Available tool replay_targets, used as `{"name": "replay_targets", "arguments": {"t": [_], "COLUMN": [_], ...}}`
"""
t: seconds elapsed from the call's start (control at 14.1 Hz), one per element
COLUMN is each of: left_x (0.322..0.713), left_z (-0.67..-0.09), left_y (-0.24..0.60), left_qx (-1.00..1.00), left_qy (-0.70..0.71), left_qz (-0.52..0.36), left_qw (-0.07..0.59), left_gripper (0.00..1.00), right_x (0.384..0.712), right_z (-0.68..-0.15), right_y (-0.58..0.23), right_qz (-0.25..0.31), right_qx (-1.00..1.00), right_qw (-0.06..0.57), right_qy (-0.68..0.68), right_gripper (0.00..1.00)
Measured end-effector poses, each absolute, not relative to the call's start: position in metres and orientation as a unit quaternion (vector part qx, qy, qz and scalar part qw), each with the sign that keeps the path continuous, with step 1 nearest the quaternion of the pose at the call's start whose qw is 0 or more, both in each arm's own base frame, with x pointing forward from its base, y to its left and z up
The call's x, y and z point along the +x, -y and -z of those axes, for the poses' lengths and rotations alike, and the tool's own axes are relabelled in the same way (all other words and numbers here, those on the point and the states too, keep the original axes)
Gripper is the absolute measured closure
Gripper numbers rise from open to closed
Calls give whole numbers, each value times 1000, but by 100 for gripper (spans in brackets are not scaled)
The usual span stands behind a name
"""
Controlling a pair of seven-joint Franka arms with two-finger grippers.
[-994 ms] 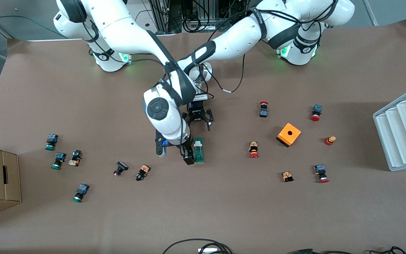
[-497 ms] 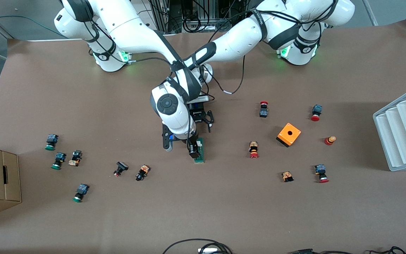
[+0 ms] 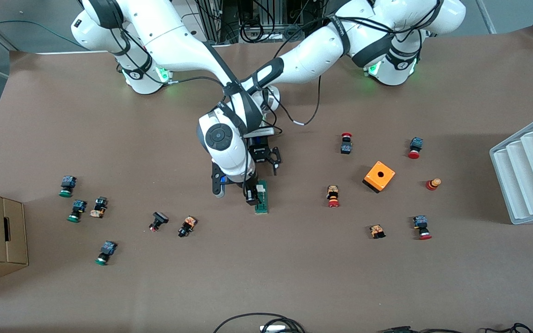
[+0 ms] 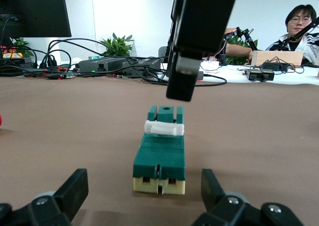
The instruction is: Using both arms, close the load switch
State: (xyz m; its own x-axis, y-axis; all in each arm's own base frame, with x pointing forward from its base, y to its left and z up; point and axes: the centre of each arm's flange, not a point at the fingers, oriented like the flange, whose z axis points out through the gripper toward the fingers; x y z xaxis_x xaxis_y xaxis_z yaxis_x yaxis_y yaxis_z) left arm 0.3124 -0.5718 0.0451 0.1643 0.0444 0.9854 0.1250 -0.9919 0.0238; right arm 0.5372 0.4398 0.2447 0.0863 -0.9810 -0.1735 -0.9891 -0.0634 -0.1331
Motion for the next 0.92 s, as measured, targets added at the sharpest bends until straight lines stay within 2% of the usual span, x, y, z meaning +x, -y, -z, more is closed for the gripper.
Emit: {"name": "replay_targets", "arguments": {"t": [0.64, 0.71, 0.92], "left_x": [317, 316, 318], "left_z": [-44, -44, -45], "left_y": [576, 576, 579], "left_qx": [-767, -768, -770], "left_qy": [58, 58, 60], "left_qz": [639, 637, 635], "left_qw": [25, 24, 20], "left_gripper": [2, 7, 11], "right_x": [516, 513, 508], "right_z": [-234, -232, -224], "right_y": [-458, -459, -457], "right_qz": [-24, -23, -19], "right_qx": [-733, -734, -734], "right_qw": [110, 108, 110], "right_qy": [-671, -670, -670], "right_gripper": [36, 37, 40]}}
